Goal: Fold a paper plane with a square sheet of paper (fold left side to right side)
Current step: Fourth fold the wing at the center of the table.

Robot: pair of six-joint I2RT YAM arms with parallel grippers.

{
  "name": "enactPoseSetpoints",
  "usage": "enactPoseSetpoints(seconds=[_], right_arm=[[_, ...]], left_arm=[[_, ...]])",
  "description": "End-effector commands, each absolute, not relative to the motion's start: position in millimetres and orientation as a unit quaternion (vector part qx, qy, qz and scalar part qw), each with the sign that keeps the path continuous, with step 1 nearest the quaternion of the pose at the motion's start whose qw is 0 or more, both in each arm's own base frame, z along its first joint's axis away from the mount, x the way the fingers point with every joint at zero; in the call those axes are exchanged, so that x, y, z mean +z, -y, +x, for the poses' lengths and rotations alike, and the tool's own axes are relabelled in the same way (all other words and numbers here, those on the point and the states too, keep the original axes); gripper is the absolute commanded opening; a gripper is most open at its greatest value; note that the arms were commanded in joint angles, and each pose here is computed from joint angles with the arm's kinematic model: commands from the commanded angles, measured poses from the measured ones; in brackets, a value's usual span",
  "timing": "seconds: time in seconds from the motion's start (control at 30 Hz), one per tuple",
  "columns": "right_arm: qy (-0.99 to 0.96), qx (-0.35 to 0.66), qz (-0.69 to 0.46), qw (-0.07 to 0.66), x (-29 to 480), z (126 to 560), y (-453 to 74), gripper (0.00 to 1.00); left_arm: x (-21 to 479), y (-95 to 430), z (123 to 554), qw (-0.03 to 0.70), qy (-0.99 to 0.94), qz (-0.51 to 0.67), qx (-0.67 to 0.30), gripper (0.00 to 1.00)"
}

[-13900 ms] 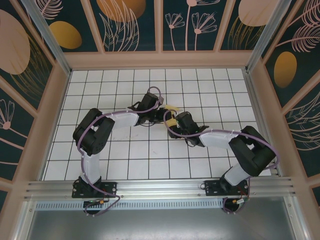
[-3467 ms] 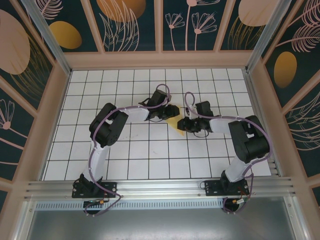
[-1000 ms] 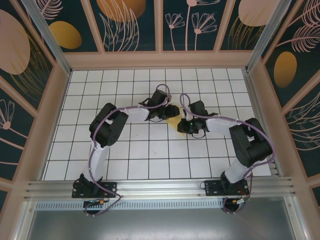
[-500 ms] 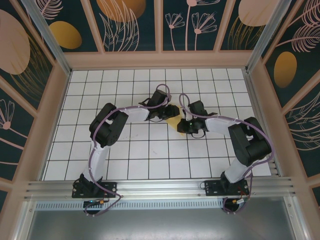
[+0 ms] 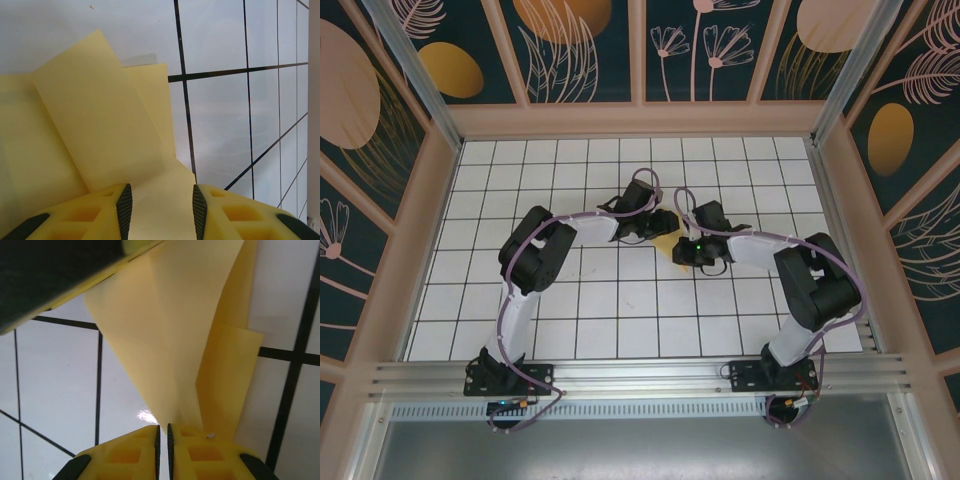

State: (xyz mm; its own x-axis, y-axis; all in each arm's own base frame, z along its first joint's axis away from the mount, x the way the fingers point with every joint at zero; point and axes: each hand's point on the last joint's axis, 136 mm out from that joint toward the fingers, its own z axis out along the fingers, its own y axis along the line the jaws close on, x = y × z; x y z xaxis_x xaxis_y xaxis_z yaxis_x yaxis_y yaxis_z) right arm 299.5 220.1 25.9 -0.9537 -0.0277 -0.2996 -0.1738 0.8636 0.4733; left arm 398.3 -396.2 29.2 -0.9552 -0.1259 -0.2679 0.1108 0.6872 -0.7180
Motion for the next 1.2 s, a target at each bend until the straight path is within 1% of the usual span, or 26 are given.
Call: enactPoseSetpoints(seconds=[0.0,0.17,0.6,0.77,0.9,1.17], right_arm=[[-0.962,0.228,-0.055,0.142,22,304,-214,0.16],[-0.967,0.208,-0.056,0.137,18,304,-208,0.17],[-0.972,0.196,-0.044,0.12,7,298,-199,0.17],[-0.97,0.212,-0.026,0.115,7,296,-193,0.17],[-0.963,0.248,-0.013,0.108,9,292,-193,0.17],[-0.962,0.26,0.023,0.08,-4,283,-177,0.16]], left_arm=[[-31,370,377,0.095,-0.941,-0.035,-0.323,0.41],[-31,370,377,0.095,-0.941,-0.035,-0.323,0.4],[-33,368,377,0.095,-0.943,-0.035,-0.317,0.41],[-36,367,378,0.094,-0.944,-0.036,-0.314,0.4],[-37,367,378,0.093,-0.945,-0.037,-0.311,0.4],[-38,366,379,0.095,-0.947,-0.037,-0.306,0.41]])
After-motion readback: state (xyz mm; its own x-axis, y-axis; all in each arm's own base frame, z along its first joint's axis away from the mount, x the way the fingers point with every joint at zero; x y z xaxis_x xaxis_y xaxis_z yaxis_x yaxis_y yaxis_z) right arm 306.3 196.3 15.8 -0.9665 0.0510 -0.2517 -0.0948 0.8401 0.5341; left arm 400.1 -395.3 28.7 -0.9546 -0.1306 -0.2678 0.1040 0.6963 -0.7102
